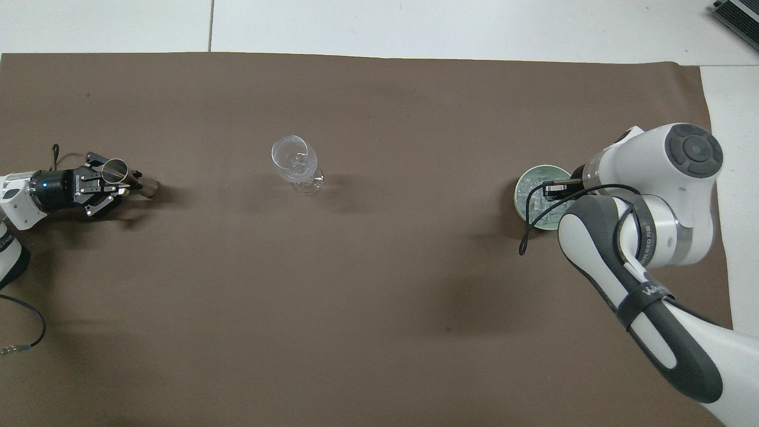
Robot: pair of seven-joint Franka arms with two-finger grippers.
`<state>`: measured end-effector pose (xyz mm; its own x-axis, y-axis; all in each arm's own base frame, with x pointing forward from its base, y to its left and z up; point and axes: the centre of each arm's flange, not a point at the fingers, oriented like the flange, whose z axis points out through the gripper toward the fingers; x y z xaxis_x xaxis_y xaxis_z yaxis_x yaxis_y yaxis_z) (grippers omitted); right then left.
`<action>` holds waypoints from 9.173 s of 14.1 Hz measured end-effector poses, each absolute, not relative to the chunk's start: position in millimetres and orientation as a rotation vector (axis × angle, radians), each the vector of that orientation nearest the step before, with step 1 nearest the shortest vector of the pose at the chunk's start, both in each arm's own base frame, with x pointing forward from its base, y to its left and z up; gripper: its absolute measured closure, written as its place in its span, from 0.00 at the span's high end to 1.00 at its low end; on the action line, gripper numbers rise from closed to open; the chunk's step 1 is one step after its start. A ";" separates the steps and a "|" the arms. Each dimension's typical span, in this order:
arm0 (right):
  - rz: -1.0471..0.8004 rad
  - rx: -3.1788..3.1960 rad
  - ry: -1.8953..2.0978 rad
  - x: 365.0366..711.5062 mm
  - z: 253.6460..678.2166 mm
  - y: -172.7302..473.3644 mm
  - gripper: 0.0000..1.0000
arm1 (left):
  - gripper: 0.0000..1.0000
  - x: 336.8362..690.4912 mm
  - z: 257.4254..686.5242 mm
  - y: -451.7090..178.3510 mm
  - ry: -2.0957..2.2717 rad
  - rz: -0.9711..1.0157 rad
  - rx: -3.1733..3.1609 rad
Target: Pour wine and add ice with both arms
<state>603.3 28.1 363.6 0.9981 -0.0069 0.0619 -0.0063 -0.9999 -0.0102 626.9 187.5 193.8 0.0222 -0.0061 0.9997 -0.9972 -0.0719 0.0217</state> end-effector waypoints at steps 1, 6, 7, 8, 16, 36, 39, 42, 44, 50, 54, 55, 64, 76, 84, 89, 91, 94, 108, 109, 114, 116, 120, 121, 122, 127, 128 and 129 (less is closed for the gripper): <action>-0.131 -3.128 0.011 604.7 377.2 27.9 0.26 | 0.21 626.6 193.2 187.5 -1.165 1.240 1.277; -0.191 -3.127 0.010 598.5 455.1 28.2 0.26 | 0.21 625.4 190.7 187.5 -1.174 1.230 1.279; -0.191 -3.128 0.007 593.7 472.9 28.9 0.26 | 0.21 624.7 189.6 188.1 -1.179 1.223 1.282; -0.191 -3.129 0.004 588.4 488.6 30.1 0.26 | 0.21 624.2 189.1 188.6 -1.182 1.220 1.284; -0.201 -3.121 -0.028 574.2 576.3 60.3 0.26 | 0.21 623.1 184.7 186.7 -1.177 1.214 1.280; -0.117 -2.663 0.598 578.3 581.4 353.0 0.26 | 0.64 619.7 251.5 245.0 -1.449 1.103 1.399; -0.131 -2.605 0.654 586.3 573.3 368.8 0.26 | 0.68 624.5 318.4 248.7 -1.537 1.031 1.474; -0.114 -2.559 0.682 591.1 554.5 401.7 0.26 | 0.70 622.9 397.8 236.0 -1.603 0.870 1.616; -0.108 -2.542 0.682 595.9 542.1 425.1 0.26 | 0.70 619.7 448.8 217.4 -1.652 0.728 1.740; -0.157 -2.546 0.675 610.2 514.2 444.2 0.26 | 0.74 610.5 573.4 85.7 -1.606 0.323 2.166; -0.184 -2.600 0.625 607.5 476.1 467.0 0.26 | 0.82 602.3 604.8 -1.2 -1.366 0.110 2.515; -0.187 -2.602 0.620 607.0 473.9 469.4 0.26 | 0.87 601.1 606.7 -15.3 -1.259 0.067 2.606; -0.199 -2.602 0.613 607.1 476.7 470.3 0.30 | 0.96 602.3 607.2 -30.5 -0.308 -0.030 3.108; -0.306 -2.600 0.617 614.3 519.4 445.3 0.74 | 1.00 596.3 615.9 -29.2 -0.123 -0.026 3.148; -0.281 -2.850 0.557 575.8 589.2 329.8 1.00 | 1.00 584.8 635.6 -50.0 -0.130 0.026 3.175; -0.177 -3.029 0.395 569.2 621.9 233.0 1.00 | 1.00 584.6 637.1 -42.4 -0.080 0.027 3.133; -0.133 -3.077 0.321 567.1 631.9 194.0 1.00 | 1.00 584.2 638.3 -38.2 -0.069 0.029 3.133; -0.112 -3.107 0.229 568.4 639.7 154.1 1.00 | 1.00 584.0 638.8 -35.6 -0.066 0.030 3.133; -0.092 -3.129 0.204 569.7 653.5 94.7 1.00 | 1.00 582.7 637.8 -58.0 -0.169 0.030 3.127; -0.093 -3.130 0.206 569.9 653.8 92.8 1.00 | 1.00 582.8 637.7 -57.9 -0.170 0.030 3.127; -0.067 -3.143 0.175 567.3 653.6 88.1 1.00 | 1.00 581.4 640.5 -55.7 -0.166 0.037 3.128; -0.025 -3.155 0.118 563.0 653.8 82.4 1.00 | 1.00 580.1 642.0 -56.1 -0.168 0.038 3.129; 0.001 -3.160 0.094 559.7 654.0 80.6 1.00 | 1.00 578.6 640.8 -54.9 -0.157 0.017 3.141; 0.003 -3.160 0.093 559.6 654.0 80.6 1.00 | 1.00 577.8 640.7 -54.6 -0.156 0.012 3.142; 0.003 -3.160 0.094 559.5 654.0 80.5 1.00 | 1.00 576.9 640.0 -54.3 -0.156 0.005 3.143; 0.041 -3.165 0.117 554.5 653.6 72.1 1.00 | 1.00 573.3 642.3 -52.7 -0.156 0.006 3.155; 0.045 -3.166 0.122 553.6 652.4 70.5 1.00 | 1.00 572.4 643.1 -52.5 -0.156 0.003 3.155; 0.049 -3.166 0.123 552.2 650.5 70.1 1.00 | 1.00 571.7 643.5 -52.3 -0.155 0.001 3.156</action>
<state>552.2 70.1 650.5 0.9965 -0.0778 -0.0298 -0.0769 -0.9966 0.0288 571.7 -52.3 643.5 0.9952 -0.0982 0.0000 -0.0982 -0.9950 -0.0179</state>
